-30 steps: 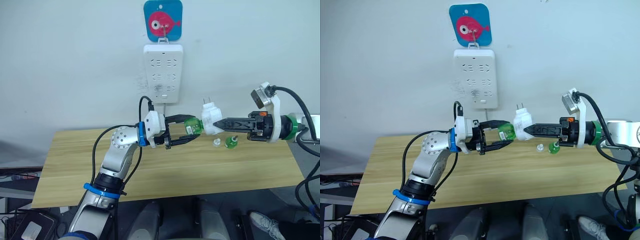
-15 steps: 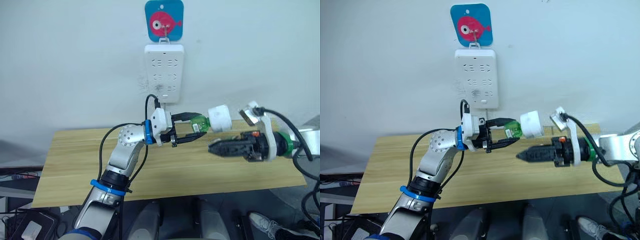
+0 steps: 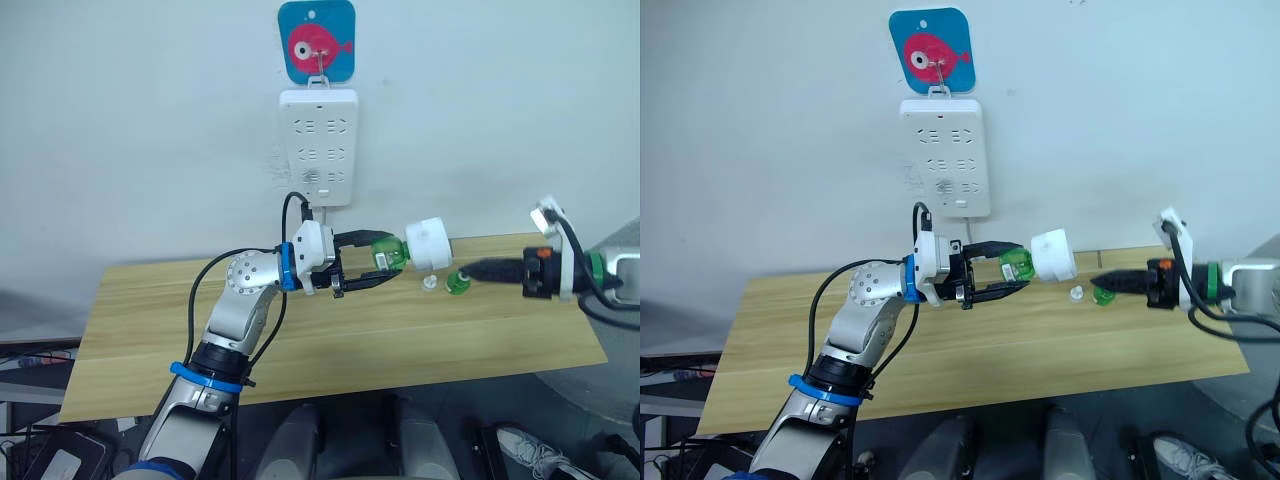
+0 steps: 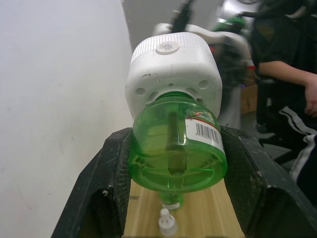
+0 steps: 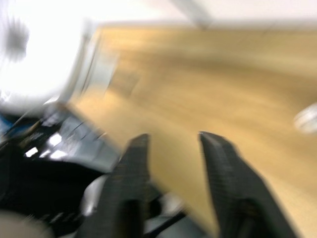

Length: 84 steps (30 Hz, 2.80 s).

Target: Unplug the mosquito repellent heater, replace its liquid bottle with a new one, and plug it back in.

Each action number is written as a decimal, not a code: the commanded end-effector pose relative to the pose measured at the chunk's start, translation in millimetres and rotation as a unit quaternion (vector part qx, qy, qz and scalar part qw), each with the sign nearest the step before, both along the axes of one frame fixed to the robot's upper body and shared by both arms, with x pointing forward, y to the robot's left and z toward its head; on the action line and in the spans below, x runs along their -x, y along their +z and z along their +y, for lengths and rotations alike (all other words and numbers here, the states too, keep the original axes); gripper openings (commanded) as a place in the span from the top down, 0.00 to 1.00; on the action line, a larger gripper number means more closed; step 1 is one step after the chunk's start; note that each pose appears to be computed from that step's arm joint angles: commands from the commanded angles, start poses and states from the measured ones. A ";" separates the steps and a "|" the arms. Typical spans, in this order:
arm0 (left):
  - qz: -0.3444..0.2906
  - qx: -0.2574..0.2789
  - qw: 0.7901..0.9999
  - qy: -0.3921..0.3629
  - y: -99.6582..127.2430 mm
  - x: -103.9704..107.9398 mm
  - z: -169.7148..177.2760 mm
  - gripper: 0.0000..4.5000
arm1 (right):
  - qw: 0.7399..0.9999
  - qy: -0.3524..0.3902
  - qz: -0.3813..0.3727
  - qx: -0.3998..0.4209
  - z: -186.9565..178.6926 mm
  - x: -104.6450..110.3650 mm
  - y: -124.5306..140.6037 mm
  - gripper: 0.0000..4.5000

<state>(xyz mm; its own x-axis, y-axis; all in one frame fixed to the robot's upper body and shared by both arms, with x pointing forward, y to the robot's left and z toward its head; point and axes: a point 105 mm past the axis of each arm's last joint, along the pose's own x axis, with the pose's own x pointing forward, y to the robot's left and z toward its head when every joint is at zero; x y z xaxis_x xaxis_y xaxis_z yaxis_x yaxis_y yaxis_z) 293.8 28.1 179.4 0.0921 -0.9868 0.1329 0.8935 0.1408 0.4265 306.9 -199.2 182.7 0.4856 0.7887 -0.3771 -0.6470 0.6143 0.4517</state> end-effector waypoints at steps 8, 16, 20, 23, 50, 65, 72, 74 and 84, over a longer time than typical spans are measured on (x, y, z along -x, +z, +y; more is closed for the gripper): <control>0.001 0.027 0.999 -0.029 16.3 20.2 -9.0 0.50 | 0.992 0.109 0.006 -0.059 54.7 6.7 -5.8 1.00; -0.001 0.008 0.999 0.043 7.5 -2.2 -4.7 0.50 | 0.971 0.218 0.045 -0.084 69.3 67.0 8.8 1.00; -0.002 0.002 0.999 0.040 4.5 -1.5 -6.0 0.50 | 0.965 0.241 0.038 -0.094 74.3 76.6 23.4 1.00; 0.003 0.001 0.999 0.035 2.8 -0.5 -7.4 0.50 | 0.964 0.247 0.024 -0.101 79.3 73.9 35.0 1.00; 0.062 -0.010 0.998 -0.029 -1.7 21.9 -9.2 0.50 | 0.990 0.099 -0.090 -0.043 59.0 -22.8 29.6 1.00; 0.080 -0.016 0.996 -0.027 -3.3 20.3 -4.2 0.50 | 0.988 0.103 -0.095 -0.060 53.5 -21.1 41.9 1.00; 0.082 -0.020 0.996 -0.033 -4.3 22.1 -4.8 0.50 | 0.984 0.123 -0.096 -0.082 59.9 -20.2 57.1 1.00; 0.082 -0.020 0.996 -0.033 -4.3 22.2 -4.8 0.50 | 0.983 0.141 -0.092 -0.078 63.3 -15.2 55.5 1.00; 0.076 -0.016 0.996 -0.037 0.3 24.3 -3.0 0.50 | 0.977 0.202 -0.064 0.019 59.0 -0.1 4.4 1.00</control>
